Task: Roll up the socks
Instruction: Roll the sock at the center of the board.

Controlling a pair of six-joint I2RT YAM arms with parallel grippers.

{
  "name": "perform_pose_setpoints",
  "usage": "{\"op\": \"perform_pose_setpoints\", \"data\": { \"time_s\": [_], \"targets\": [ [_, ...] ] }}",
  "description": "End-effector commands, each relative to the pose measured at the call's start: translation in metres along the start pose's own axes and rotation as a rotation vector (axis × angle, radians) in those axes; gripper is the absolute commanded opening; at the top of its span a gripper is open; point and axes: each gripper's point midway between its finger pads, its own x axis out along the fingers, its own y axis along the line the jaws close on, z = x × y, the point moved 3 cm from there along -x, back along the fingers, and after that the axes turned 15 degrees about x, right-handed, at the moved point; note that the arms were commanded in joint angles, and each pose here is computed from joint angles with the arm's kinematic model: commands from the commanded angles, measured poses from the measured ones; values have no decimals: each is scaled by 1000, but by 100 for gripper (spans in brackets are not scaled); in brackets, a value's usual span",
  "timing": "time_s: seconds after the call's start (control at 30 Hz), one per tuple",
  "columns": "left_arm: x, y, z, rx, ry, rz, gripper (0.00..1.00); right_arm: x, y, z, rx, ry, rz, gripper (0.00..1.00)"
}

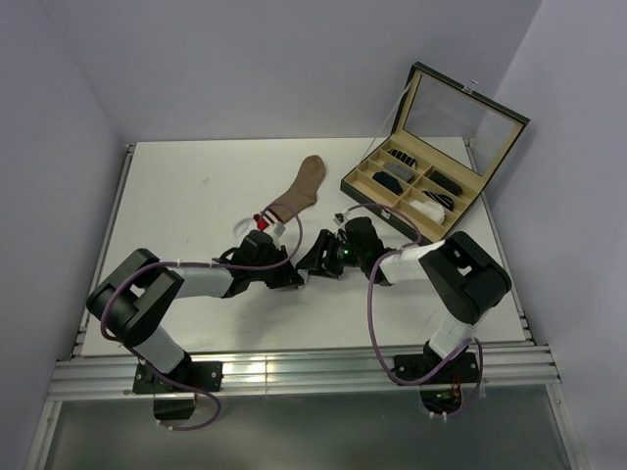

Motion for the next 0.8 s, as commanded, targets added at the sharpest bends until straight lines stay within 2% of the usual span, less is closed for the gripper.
{"op": "perform_pose_setpoints", "data": {
  "time_s": [0.0, 0.07, 0.2, 0.3, 0.77],
  "targets": [
    [1, 2, -6, -12, 11, -6, 1, 5, 29, 5, -42, -5, 78, 59],
    [1, 2, -6, -13, 14, -8, 1, 6, 28, 6, -37, -7, 75, 55],
    [1, 2, -6, -11, 12, -10, 1, 11, 24, 7, -36, 1, 50, 41],
    [2, 1, -6, -10, 17, -14, 1, 15, 20, 9, -34, -3, 27, 37],
    [4, 3, -7, -17, 33, -13, 2, 22, 4, 18, -99, -43, -154, 37]
  ]
}}
